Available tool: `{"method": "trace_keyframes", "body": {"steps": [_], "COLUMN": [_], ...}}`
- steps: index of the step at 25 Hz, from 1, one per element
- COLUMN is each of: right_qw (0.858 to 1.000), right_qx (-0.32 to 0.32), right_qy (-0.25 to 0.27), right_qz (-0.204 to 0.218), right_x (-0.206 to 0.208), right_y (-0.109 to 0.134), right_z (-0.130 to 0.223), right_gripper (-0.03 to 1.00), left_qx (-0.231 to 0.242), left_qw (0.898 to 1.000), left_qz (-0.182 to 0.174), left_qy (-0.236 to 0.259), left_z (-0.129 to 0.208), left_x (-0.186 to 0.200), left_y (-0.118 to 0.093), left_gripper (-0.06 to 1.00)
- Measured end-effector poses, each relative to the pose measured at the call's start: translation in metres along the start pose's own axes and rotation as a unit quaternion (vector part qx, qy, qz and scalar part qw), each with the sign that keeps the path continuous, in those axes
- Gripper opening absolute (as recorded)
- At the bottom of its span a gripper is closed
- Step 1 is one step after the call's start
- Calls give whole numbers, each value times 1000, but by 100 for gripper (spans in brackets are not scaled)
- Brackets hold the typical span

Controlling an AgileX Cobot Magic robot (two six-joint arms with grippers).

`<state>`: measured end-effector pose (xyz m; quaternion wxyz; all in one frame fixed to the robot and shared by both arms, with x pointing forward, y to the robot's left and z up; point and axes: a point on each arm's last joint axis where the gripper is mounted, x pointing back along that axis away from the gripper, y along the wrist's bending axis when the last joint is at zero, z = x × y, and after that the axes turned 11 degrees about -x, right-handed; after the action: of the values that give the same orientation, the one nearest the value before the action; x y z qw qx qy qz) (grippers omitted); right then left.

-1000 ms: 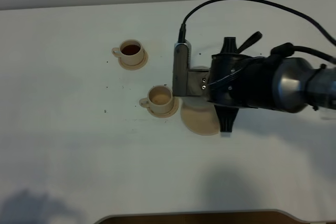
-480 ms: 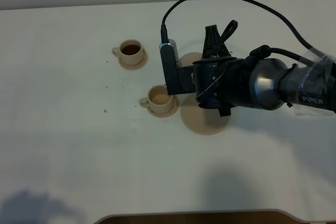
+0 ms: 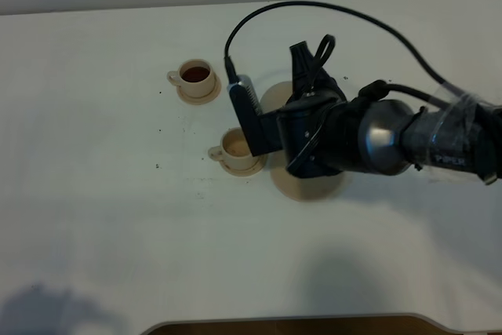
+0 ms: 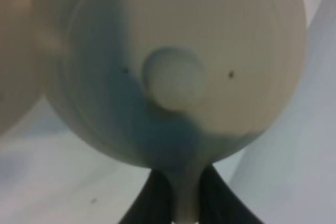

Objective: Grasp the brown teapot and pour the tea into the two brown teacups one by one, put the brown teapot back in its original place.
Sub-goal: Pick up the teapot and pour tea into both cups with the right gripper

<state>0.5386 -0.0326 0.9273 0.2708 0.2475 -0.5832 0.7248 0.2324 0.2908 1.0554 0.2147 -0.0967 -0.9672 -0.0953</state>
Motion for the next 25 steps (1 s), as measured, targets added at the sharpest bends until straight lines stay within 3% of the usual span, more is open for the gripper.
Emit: {"method": "trace_keyframes", "body": {"steps": [25], "right_qw": [993], "right_qx": [88], "right_qy": [11], "right_qz": [80], "right_x": [11], "right_y": [1], "right_z": [-19], "right_gripper": [13], "left_qx": [0], "left_qw": [1000], "left_qz": [0], "left_qy": [0], "left_z": [0], "left_x": [0], "left_y": [0], "left_gripper": [36]}}
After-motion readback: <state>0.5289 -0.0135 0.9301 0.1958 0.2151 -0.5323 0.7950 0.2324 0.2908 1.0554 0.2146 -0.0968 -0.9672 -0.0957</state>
